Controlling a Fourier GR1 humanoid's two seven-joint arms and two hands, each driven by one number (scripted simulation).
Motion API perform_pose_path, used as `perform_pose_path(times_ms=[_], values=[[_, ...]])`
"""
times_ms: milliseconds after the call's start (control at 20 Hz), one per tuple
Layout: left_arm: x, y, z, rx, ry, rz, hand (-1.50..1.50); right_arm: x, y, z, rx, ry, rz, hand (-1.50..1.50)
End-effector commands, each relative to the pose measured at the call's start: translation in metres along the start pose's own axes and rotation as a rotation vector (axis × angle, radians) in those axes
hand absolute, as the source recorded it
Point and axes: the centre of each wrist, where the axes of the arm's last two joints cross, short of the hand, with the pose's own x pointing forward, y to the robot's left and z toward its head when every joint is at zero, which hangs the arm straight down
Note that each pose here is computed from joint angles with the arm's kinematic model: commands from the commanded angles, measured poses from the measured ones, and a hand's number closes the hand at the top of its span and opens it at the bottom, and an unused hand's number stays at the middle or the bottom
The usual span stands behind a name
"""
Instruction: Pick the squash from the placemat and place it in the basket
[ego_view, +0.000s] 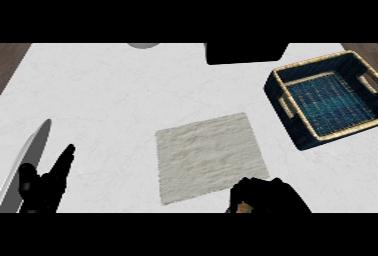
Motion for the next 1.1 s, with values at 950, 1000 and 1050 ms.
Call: perform_pose_path(times_ms=[950,1000,1050], values=[[-0.024,-0.005,-0.005,-0.046,0.097,0.011,0.0,0.001,-0.16,0.029,-0.667,0.129,-0.439,1.5],[-0.006,-0.016,-0.007,-0.066,0.072,-0.002,0.0,0.0,-0.172,0.023,-0.688,0.148,-0.439,1.5],[-0.012,-0.02,-0.005,-0.057,0.082,0.003,0.0,-0.001,-0.182,0.018,-0.682,0.153,-0.425,1.5]])
